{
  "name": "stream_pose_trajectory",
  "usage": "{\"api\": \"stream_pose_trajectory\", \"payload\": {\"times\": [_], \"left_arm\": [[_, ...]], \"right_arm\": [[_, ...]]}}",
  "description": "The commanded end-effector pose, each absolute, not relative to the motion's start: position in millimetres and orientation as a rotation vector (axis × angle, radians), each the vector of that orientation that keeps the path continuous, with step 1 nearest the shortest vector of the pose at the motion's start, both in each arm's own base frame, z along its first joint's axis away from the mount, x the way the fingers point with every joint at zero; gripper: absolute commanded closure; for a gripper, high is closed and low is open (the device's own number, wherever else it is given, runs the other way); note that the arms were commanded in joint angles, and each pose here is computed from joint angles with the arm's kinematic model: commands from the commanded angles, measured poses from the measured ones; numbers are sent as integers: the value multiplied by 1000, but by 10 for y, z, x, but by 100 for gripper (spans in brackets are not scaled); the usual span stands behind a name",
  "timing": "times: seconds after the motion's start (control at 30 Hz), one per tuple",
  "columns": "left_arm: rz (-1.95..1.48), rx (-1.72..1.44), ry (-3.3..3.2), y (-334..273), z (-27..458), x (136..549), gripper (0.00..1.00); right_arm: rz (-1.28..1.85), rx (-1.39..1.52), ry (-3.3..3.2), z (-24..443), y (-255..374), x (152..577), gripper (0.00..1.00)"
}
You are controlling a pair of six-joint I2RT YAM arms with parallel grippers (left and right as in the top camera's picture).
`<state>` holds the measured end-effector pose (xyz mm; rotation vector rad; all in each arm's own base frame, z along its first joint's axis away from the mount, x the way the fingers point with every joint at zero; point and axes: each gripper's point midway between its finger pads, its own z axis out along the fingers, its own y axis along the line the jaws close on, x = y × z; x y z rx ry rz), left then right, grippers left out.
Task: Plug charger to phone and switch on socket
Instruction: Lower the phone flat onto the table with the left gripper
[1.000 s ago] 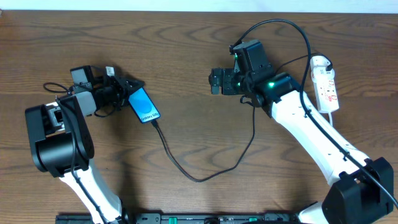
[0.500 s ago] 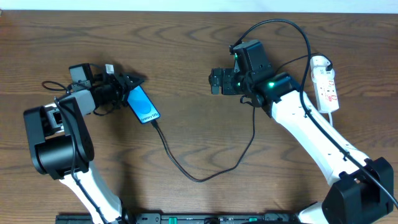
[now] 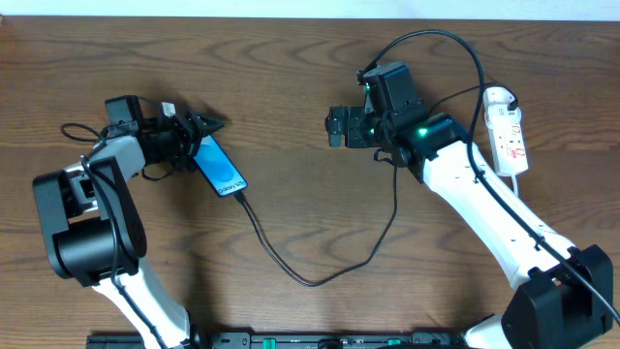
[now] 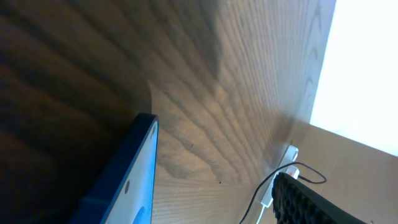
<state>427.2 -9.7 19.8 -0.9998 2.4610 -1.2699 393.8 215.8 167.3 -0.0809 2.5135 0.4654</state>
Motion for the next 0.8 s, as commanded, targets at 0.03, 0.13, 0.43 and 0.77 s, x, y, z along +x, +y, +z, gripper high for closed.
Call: {"api": "stream_pose_trajectory", "payload": {"times": [0.03,0.13,0.43,0.77], "left_arm": [[-832,-1319,2685,195,-701,3695,24],[-794,-1348,2711,212,-731,3620,24],[-675,-1429,2788,261,-800,3389,23],[-550,-1505,2871,304,-839,3134,23]], "right_arm": [[463,-92,2486,1777,2136,3953,1],[464,-92,2486,1778,2136,3954,1],[464,-92,2487,1777,2137,3953,1],[468,-94,2488,1777,2143,3949,1]]}}
